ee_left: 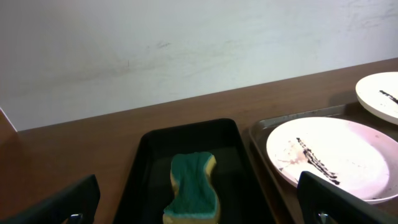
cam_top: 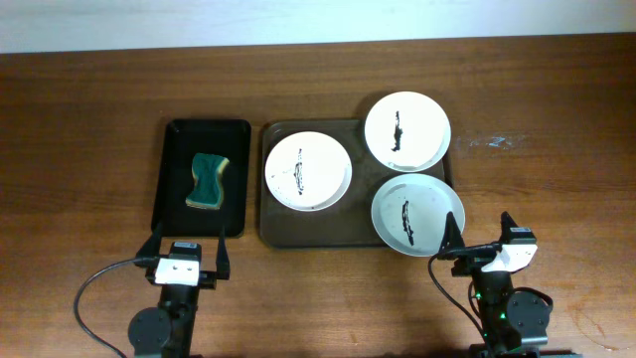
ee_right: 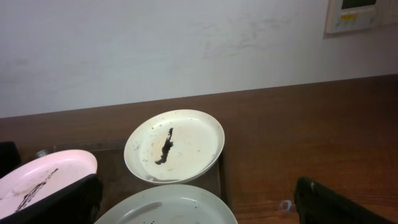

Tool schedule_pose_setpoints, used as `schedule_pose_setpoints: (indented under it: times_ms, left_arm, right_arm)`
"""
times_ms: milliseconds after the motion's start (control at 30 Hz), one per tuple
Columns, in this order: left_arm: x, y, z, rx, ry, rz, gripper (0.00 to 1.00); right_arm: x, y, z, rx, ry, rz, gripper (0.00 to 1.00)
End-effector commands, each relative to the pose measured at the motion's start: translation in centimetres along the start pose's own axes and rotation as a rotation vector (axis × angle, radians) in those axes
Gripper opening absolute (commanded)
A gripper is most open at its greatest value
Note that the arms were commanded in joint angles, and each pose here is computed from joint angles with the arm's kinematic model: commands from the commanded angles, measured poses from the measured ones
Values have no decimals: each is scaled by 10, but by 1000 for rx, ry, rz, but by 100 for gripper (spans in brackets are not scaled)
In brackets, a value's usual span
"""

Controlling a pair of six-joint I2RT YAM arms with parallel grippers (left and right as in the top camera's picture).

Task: Clean dirty plates on tray and stack at the side

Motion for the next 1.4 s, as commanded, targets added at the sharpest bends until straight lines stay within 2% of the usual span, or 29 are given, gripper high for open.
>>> schedule_pose_setpoints:
  times_ms: [0, 67, 200, 467, 600, 700, 867, 1033, 1100, 1167, 1200, 1333, 1367]
  left_arm:
    - [-1, 0, 2, -16, -11, -10, 99]
    - [0, 0, 4, -31, -12, -5, 99]
    - [4, 3, 18, -68, -16, 7, 99]
    - [10, 7, 40, -100, -20, 13, 100]
    - [17, 1, 58, -64, -16, -2, 99]
    - [21, -13, 87, -40, -11, -91, 99]
    - [34, -51, 128, 144, 25, -205, 99]
    - [40, -95, 153, 399, 94, -359, 99]
    - [39, -107, 164, 469, 130, -441, 99]
    - [37, -119, 177, 531, 185, -546, 99]
    - [39, -123, 180, 560, 193, -554, 99]
    - [46, -141, 194, 689, 136, -640, 99]
    - [45, -143, 193, 705, 143, -646, 100]
  right_arm:
    - [0, 0, -1, -5, -3, -2, 99]
    - [1, 0, 1, -17, -2, 1, 99]
    - [7, 2, 21, -133, -1, 36, 99]
    - [15, 10, 50, -206, -1, 58, 99]
    - [19, 14, 62, -230, -2, 68, 99]
    - [25, 19, 73, -247, 2, 99, 99]
    - [33, 29, 98, -226, 2, 97, 99]
    - [50, 20, 132, -57, 5, 125, 99]
    - [63, 6, 145, 56, 1, 182, 99]
    - [82, -15, 161, 271, -29, 278, 99]
    - [84, -20, 164, 316, -38, 281, 99]
    - [96, -76, 178, 784, -150, 211, 99]
    - [96, -86, 176, 853, -166, 186, 99]
Point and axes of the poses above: each gripper's point midway between its finger pads, its own y axis back along the fingers, its own x axis along the line the jaws close on, z = x × y, the point moved 8 cm from there along y, back along the fingers, and after that the axes turned 9 degrees about -y, right-handed, at the moved point
